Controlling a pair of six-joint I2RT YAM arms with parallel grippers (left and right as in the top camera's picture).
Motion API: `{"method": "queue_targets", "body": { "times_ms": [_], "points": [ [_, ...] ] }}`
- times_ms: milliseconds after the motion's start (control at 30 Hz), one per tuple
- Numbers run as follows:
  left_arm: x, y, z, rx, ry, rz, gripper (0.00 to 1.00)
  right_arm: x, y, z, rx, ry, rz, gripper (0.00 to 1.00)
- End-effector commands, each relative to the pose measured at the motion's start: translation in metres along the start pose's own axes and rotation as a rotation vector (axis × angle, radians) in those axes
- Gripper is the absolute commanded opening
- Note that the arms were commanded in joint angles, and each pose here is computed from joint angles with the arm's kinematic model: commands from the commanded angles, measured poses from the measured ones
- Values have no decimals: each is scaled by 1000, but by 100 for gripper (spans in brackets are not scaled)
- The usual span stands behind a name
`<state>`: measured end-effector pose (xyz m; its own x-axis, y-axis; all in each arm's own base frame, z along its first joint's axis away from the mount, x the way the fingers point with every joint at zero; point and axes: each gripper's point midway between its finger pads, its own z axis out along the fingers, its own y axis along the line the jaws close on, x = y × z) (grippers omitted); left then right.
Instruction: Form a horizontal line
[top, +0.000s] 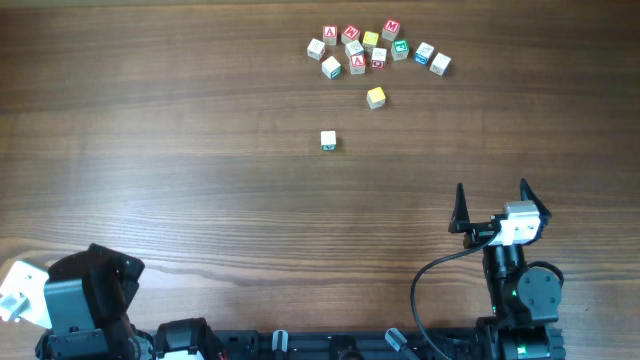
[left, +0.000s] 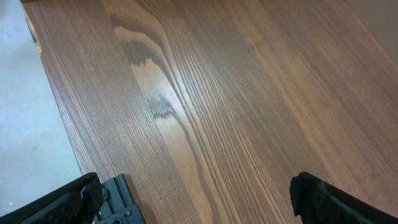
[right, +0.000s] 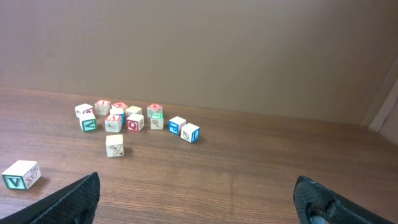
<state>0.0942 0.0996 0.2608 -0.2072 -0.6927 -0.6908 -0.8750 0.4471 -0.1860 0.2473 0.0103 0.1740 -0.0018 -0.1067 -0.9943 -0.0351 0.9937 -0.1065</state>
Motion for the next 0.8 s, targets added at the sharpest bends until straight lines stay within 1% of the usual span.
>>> {"method": "queue_targets", "body": {
  "times_ms": [0, 33, 67, 100, 133, 233, 333, 400, 500, 567, 667, 767],
  "points": [
    [0, 3, 1, -8, -6, -20, 100, -3, 3, 0, -22, -14, 16, 100],
    [0, 3, 1, -8, -6, -20, 100, -5, 4, 0, -26, -16, 107, 100],
    [0, 3, 1, -8, -6, -20, 100, -5, 0, 0, -7, -17, 267, 100],
    [0, 3, 1, -8, -6, -20, 100, -7, 2, -1, -17, -20, 320, 100],
    [0, 3, 1, -8, -6, -20, 100, -13, 8, -1, -55, -23, 324, 100],
    [0, 3, 1, -9, -6, -20, 100, -28, 8, -1, -69, -25, 348, 100],
    [0, 3, 1, -8, -6, -20, 100, -62, 5, 4, -69, -20, 370, 100],
    [0, 3, 1, -9, -6, -20, 100, -79, 3, 16, -67, 16, 370, 100],
    [0, 3, 1, -8, -6, -20, 100, -94, 7, 52, -87, 109, 374, 100],
    [0, 3, 1, -8, -6, -20, 100, -103, 14, 81, -130, 138, 377, 100],
    [0, 3, 1, -8, -6, -20, 100, -118, 30, 121, -227, 155, 380, 100],
    [0, 3, 1, -8, -6, -20, 100, -132, 38, 142, -286, 144, 340, 100]
  ]
}}
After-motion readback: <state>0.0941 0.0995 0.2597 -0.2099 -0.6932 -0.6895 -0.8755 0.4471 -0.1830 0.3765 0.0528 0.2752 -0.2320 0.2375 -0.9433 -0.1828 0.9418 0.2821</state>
